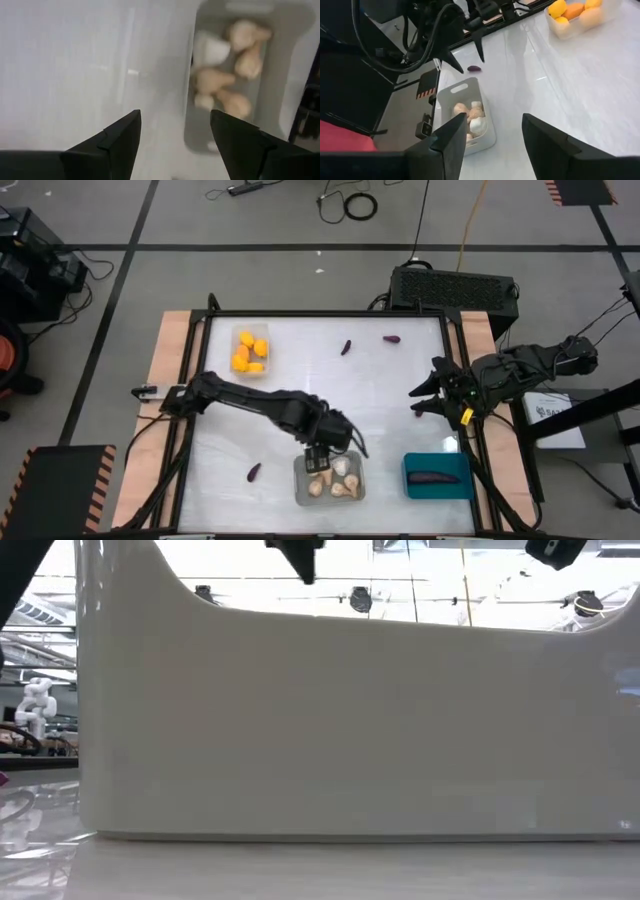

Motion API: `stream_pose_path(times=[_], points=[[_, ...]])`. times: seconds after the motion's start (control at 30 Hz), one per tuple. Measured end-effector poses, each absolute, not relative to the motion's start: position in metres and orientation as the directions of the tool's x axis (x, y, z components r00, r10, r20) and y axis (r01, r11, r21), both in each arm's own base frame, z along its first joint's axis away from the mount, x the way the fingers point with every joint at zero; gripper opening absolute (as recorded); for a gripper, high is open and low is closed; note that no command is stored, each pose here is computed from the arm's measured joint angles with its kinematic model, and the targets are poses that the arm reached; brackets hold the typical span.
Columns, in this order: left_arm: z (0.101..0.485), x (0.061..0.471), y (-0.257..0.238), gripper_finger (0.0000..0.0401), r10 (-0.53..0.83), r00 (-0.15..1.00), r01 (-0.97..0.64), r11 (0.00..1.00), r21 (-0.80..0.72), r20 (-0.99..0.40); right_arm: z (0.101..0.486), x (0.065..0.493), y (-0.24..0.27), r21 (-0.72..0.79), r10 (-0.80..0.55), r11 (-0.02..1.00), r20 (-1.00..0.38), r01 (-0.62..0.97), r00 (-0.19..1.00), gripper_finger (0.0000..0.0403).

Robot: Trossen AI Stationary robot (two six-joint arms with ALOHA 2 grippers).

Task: Sort produce into baskets
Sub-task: Put the eggplant into the blue bin

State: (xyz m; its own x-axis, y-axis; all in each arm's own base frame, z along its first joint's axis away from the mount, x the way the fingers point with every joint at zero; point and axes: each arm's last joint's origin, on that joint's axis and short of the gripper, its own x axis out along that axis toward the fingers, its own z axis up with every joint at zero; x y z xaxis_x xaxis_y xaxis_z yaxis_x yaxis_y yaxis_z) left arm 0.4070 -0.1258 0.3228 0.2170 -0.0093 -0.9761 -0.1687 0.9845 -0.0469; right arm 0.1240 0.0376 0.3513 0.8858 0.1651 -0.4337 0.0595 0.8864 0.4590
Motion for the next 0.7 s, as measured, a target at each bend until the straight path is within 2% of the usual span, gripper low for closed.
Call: stream_pose_path(times=[0.27, 0.4, 0.6, 0.7], points=[[0.316, 0.381, -0.178, 0.0244, -0.011, 0.15, -0.058, 0.998, -0.02, -0.989, 0.347, 0.133, 0.04, 0.451, 0.151, 0.888, -0.467, 0.088, 0.871, 0.0183], [0.313, 0.361, -0.192, 0.0244, 0.006, 0.109, -0.087, 0.996, -0.004, -0.994, 0.344, 0.143, 0.042, 0.445, 0.082, 0.881, -0.481, 0.163, 0.873, 0.0183], [0.312, 0.296, -0.196, 0.0244, 0.09, 0.068, -0.187, 0.979, 0.076, -0.994, 0.341, 0.168, 0.048, 0.48, 0.047, 0.853, -0.458, 0.202, 0.888, 0.0183], [0.304, 0.265, -0.191, 0.0244, 0.067, 0.105, -0.272, 0.962, 0.036, -0.992, 0.338, 0.18, 0.053, 0.505, 0.049, 0.837, -0.453, 0.211, 0.89, 0.0183]])
